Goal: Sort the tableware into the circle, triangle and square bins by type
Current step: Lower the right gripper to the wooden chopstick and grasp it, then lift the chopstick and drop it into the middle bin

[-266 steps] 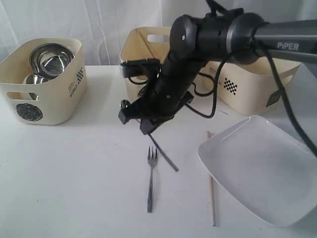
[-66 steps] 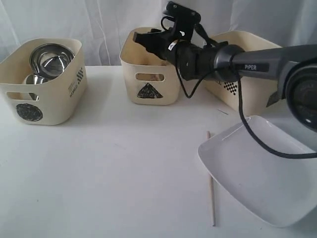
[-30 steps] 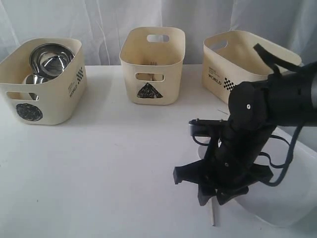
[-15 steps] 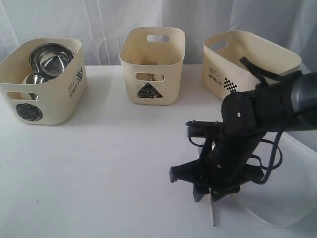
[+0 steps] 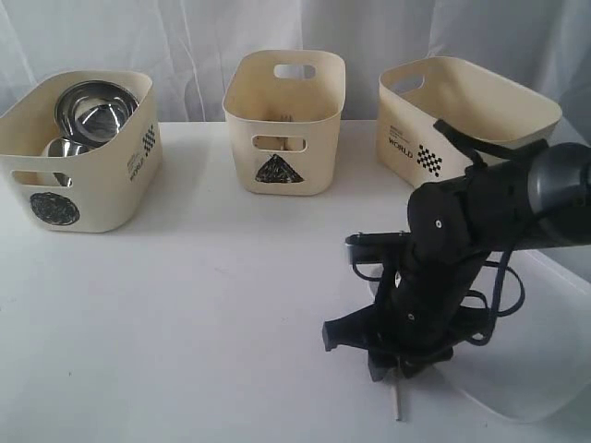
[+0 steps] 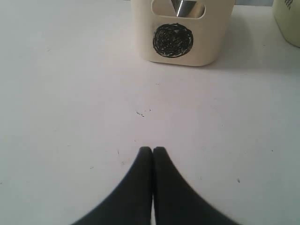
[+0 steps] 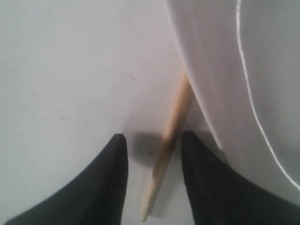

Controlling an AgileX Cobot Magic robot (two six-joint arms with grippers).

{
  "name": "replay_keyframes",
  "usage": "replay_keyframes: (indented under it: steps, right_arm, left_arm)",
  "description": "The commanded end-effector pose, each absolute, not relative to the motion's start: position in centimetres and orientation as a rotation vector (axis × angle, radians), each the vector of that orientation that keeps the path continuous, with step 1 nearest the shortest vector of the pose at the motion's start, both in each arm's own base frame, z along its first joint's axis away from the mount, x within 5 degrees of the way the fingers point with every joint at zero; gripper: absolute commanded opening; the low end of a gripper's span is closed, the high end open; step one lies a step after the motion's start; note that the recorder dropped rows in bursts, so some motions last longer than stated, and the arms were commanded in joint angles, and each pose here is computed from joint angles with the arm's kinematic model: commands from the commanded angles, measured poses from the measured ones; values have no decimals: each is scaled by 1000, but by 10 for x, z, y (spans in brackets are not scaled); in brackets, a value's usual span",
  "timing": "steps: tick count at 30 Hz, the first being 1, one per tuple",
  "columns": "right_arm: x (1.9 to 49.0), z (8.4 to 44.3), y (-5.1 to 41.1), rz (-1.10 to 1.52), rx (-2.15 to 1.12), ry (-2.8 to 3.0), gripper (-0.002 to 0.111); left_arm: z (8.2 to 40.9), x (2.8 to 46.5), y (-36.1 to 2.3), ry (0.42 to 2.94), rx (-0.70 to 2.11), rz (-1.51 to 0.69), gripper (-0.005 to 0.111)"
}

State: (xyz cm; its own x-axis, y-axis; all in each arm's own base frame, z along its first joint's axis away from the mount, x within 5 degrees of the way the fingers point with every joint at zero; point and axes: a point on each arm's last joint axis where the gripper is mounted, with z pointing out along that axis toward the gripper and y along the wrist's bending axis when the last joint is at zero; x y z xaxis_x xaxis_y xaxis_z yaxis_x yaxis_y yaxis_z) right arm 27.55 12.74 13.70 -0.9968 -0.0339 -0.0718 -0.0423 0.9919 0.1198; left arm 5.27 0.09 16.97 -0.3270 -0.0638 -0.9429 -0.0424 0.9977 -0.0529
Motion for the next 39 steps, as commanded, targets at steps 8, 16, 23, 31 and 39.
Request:
replay_keyframes:
  steps: [8, 16, 23, 31, 39]
  right_arm:
    - [278, 126, 129, 198, -50, 3056, 9]
    - [290, 130, 141, 338, -200, 2888, 0]
    - [290, 131, 142, 354, -262, 2870, 0]
    - [293, 183, 145, 407, -317, 2724, 0]
    - [291, 217, 144, 430, -368, 2613, 0]
  left_arm:
    - [169, 53, 1, 1900, -71, -28, 0]
    - [169, 53, 1, 1900, -71, -28, 0]
    - [169, 53, 1, 1900, -71, -28, 0]
    - [169, 53, 1, 1900, -71, -28, 0]
    - [169, 53, 1, 1900, -71, -28, 0]
